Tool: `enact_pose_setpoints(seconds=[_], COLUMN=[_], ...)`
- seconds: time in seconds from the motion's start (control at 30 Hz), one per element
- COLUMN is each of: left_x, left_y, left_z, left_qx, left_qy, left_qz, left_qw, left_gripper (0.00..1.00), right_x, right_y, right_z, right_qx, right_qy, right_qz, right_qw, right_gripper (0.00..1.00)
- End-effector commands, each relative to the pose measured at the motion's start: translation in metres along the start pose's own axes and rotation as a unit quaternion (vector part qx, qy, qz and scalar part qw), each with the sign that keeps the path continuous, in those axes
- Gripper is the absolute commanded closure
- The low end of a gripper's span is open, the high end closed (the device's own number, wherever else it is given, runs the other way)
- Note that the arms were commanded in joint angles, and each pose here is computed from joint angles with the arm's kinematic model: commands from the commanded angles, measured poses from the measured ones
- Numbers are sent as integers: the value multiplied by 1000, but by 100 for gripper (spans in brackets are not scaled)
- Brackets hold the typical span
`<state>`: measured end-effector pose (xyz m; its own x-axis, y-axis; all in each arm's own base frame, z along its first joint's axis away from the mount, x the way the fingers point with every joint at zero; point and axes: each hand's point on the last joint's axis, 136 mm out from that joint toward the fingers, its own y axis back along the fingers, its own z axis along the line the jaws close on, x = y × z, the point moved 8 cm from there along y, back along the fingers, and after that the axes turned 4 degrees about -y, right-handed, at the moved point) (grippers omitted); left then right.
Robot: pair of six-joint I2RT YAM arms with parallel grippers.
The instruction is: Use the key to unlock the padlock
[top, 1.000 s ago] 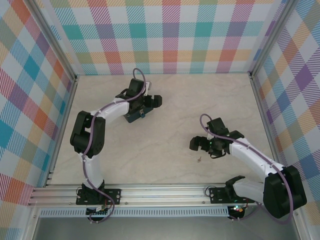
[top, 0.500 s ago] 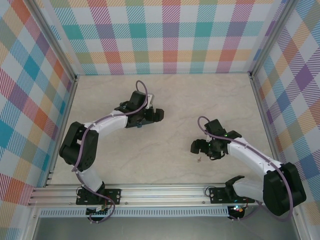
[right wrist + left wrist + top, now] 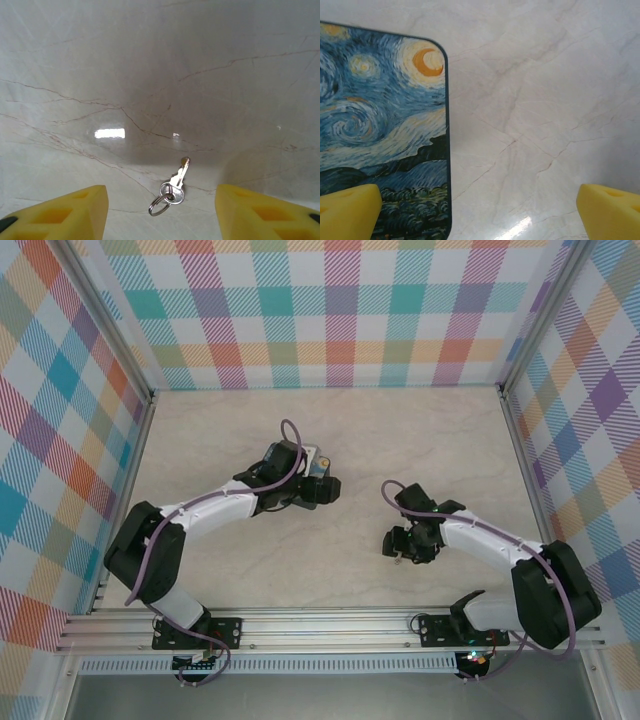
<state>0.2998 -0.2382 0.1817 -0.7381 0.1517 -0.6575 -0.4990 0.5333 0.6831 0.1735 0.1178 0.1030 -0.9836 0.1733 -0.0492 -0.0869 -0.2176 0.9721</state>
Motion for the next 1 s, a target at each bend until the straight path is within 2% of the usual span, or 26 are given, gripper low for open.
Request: enact_pose_setpoints(seconds=[0.0, 0.33, 0.7, 0.97], left_x=[-19, -28, -22, -22], left_y=[27, 67, 74, 76], left_z=[-10, -9, -3, -2], left_qx=[6, -26, -49, -57], left_qy=[1, -11, -15, -18], left_qz=[-48, -111, -115, -117], left_qw=[999, 993, 992, 991], left_gripper=[0, 0, 0, 0], right_x=[2, 6, 7, 9], right_y=[0, -12, -11, -9], right_z=[-1, 4, 11, 12], right_qx=[29, 51, 58, 57], right_qy=[-6, 3, 17, 20], right_qz=[0, 16, 27, 29], right_qw=[1000, 999, 998, 998], right_gripper=[44, 57, 75, 81])
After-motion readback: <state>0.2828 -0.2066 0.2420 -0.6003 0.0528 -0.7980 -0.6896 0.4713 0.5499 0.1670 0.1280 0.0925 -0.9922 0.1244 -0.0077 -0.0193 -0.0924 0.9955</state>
